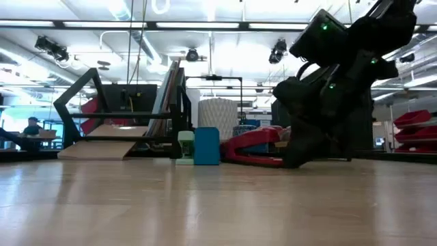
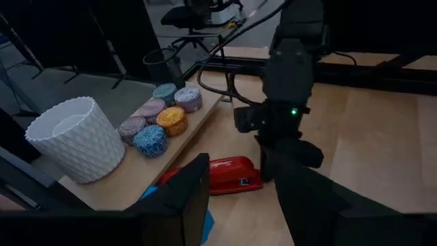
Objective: Stock shelves
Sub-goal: Put the red stapler under the left of the shelf
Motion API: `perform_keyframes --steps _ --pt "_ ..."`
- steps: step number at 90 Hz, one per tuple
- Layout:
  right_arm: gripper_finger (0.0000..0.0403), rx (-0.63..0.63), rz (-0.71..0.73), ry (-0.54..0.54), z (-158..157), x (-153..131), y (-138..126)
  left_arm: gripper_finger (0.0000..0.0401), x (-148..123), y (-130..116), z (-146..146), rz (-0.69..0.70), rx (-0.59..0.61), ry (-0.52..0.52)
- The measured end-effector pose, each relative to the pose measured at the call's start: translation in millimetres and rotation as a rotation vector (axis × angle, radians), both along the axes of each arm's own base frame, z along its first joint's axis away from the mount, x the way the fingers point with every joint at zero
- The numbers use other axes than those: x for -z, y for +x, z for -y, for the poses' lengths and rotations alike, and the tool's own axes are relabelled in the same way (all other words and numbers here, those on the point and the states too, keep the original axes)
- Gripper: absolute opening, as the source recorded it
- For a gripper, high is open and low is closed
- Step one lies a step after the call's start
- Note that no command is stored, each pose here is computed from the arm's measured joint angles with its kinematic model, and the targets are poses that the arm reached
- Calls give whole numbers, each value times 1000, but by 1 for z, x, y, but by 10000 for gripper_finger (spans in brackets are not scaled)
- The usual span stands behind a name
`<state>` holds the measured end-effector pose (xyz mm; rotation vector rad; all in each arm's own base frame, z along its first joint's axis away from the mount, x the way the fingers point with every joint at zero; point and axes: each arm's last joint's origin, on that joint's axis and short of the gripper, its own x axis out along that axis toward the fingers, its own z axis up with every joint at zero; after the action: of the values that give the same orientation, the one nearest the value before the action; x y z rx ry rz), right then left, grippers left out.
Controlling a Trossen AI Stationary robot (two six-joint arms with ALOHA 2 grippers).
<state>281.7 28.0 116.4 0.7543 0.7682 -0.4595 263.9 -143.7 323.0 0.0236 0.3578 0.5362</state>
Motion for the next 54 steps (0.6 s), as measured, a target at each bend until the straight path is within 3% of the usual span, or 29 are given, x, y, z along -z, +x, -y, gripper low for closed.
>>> perform_keyframes --steps 16,39,54 --pt "20 -105 -17 24 -5 -7 -4 142 0 0 0 0 0 0" --pt "20 180 -142 -67 5 -8 -23 142 0 0 0 0 0 0" --pt "20 217 -75 -116 9 0 -12 142 0 0 0 3 0 -1"
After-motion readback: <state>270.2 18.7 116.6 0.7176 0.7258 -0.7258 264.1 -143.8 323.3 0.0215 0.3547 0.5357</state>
